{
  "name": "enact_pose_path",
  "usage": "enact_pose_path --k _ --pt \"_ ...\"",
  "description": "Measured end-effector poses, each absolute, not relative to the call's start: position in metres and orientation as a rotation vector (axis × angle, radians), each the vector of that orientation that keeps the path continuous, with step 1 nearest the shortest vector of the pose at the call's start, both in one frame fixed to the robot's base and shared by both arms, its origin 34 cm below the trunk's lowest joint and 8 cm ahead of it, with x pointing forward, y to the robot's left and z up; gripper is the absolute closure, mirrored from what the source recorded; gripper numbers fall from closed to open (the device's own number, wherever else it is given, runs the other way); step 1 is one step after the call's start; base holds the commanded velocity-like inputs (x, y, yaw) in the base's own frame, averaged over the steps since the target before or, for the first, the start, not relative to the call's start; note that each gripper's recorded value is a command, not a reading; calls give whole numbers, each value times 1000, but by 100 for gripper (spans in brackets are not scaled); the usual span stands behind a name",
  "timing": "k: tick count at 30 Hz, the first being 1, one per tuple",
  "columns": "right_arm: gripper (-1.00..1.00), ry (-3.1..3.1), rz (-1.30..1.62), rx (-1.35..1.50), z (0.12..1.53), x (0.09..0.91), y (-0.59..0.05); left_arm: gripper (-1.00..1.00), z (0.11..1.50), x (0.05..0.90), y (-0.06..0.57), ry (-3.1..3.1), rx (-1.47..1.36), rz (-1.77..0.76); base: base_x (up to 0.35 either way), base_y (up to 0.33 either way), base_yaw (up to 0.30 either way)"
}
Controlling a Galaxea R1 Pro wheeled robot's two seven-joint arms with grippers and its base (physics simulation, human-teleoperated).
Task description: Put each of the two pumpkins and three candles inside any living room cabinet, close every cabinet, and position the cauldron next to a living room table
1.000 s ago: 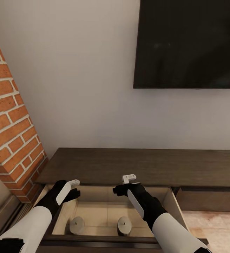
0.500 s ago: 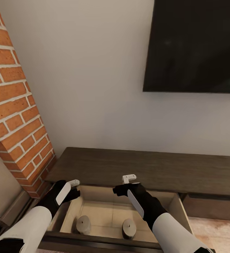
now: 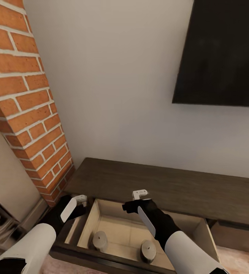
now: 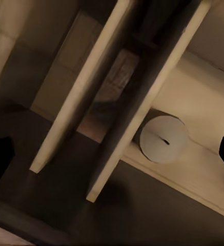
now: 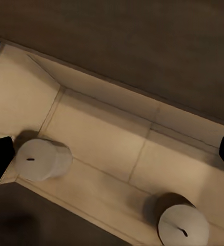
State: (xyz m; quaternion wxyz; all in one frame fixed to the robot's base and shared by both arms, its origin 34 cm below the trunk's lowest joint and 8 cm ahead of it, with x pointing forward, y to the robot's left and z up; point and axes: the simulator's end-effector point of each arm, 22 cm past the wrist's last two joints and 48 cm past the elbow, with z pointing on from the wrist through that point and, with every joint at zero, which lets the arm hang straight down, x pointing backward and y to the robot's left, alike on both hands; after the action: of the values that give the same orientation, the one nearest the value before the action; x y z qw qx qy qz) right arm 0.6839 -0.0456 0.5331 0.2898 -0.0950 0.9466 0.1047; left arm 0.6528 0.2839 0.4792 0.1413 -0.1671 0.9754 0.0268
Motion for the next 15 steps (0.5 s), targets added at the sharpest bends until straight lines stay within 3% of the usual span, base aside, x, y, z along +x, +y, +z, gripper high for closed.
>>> enact_pose_path --k 15 --pt "-100 2567 261 -247 544 679 -52 -100 503 655 286 2827 -486 84 0 0 252"
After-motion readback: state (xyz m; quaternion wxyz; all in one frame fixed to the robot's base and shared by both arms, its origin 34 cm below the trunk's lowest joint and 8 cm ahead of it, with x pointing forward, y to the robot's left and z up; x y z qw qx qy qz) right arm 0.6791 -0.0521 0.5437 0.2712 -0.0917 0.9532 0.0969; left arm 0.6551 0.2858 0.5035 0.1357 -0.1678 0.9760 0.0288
